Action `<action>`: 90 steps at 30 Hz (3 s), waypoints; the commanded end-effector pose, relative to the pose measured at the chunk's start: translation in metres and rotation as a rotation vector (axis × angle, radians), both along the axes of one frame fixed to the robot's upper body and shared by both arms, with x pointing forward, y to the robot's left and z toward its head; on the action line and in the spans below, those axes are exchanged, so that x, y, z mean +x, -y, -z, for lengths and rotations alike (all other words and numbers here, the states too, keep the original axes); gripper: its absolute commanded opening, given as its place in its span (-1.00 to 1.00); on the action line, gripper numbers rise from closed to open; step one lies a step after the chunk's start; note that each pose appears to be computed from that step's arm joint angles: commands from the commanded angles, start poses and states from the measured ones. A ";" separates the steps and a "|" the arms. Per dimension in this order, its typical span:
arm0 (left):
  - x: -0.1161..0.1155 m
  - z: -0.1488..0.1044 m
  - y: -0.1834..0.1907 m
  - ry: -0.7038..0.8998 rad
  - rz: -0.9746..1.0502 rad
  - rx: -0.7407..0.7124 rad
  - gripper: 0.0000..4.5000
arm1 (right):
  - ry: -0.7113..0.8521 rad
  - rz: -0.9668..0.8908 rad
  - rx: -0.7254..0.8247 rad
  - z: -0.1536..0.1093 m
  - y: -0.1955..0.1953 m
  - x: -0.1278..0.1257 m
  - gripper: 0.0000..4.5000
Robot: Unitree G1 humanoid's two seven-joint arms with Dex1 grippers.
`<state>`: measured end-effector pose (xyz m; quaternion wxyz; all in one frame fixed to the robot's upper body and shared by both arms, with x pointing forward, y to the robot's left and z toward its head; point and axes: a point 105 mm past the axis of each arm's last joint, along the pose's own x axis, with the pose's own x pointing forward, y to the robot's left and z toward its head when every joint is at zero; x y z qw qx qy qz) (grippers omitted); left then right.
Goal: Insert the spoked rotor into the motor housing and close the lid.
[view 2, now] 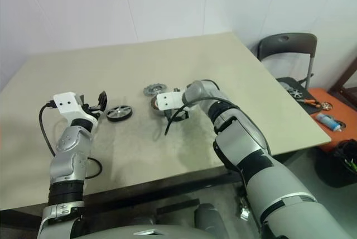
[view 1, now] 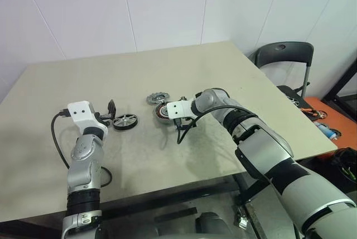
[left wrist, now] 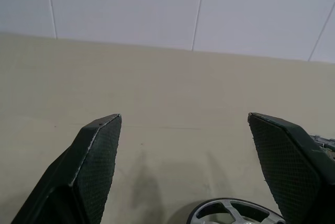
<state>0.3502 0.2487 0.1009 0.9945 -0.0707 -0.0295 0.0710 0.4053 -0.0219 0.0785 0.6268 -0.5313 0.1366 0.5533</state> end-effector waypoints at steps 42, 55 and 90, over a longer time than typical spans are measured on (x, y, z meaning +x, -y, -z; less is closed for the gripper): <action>0.001 -0.014 0.007 0.047 0.017 0.012 0.83 | -0.076 -0.130 0.032 -0.025 -0.018 -0.012 -0.99; 0.006 -0.013 0.016 0.043 0.054 0.010 0.83 | -0.457 -0.169 0.041 -0.020 0.020 -0.059 -0.99; 0.022 -0.015 0.028 0.036 0.123 0.017 0.83 | -0.573 -0.102 0.191 -0.076 0.028 -0.103 -0.26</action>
